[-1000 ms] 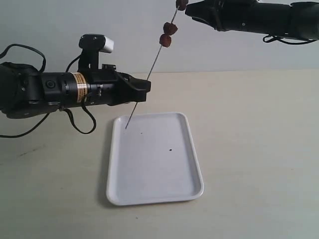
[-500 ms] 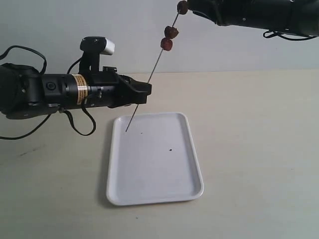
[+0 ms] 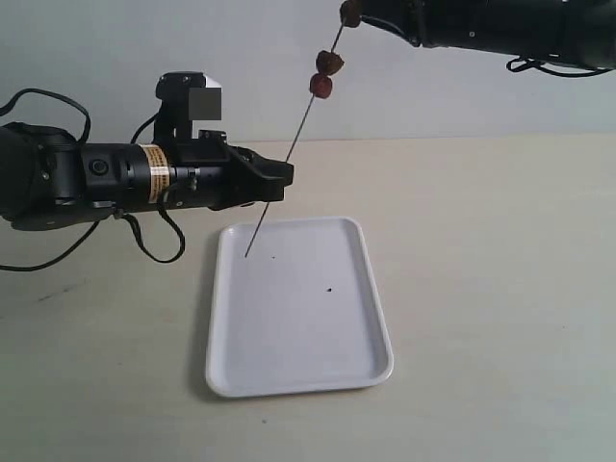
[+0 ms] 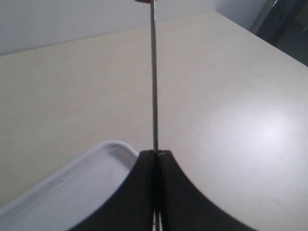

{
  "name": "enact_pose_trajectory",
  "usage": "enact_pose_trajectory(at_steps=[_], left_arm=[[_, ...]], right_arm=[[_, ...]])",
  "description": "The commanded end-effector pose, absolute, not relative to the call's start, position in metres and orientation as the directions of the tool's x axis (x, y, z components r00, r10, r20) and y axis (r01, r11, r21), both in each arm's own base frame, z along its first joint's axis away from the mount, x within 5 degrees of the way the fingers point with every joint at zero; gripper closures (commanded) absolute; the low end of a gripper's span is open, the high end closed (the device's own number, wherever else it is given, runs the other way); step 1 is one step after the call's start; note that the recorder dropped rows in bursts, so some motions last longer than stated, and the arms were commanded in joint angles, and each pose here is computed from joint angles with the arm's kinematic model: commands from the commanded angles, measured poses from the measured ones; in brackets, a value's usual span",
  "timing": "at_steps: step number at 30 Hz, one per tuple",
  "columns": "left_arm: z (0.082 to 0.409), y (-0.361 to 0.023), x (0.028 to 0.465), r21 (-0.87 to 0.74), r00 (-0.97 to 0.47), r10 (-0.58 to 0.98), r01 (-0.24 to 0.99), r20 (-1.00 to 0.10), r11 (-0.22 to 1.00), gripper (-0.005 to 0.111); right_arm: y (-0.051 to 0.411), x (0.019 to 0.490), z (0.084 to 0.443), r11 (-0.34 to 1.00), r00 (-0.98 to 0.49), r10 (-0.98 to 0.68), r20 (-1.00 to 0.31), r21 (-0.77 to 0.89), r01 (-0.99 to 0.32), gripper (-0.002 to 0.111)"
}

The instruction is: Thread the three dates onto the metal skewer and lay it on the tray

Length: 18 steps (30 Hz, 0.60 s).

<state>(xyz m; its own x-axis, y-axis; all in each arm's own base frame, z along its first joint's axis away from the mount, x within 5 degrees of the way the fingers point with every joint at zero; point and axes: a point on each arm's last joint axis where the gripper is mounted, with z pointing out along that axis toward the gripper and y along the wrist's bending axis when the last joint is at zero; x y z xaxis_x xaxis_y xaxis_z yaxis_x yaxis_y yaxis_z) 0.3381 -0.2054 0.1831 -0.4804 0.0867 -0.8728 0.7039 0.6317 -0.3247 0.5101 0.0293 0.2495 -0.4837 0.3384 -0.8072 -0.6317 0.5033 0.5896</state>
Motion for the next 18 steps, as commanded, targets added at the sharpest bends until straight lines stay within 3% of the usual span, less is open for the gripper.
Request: enact_pose_trajectory(at_steps=[1,18], left_arm=[[0.1841,-0.2068,0.3364,-0.332,-0.481,0.082,0.709,-0.873,0.622,0.107],[0.1814,-0.207,0.334,-0.359,-0.519,0.095,0.701,-0.85,0.616,0.107]], right_arm=[[0.0328,0.5052,0.2591,0.451,-0.479,0.33,-0.814,0.581,-0.677,0.076],[0.0323,0.506,0.2578,0.479,-0.455,0.306,-0.836,0.548,-0.686,0.076]])
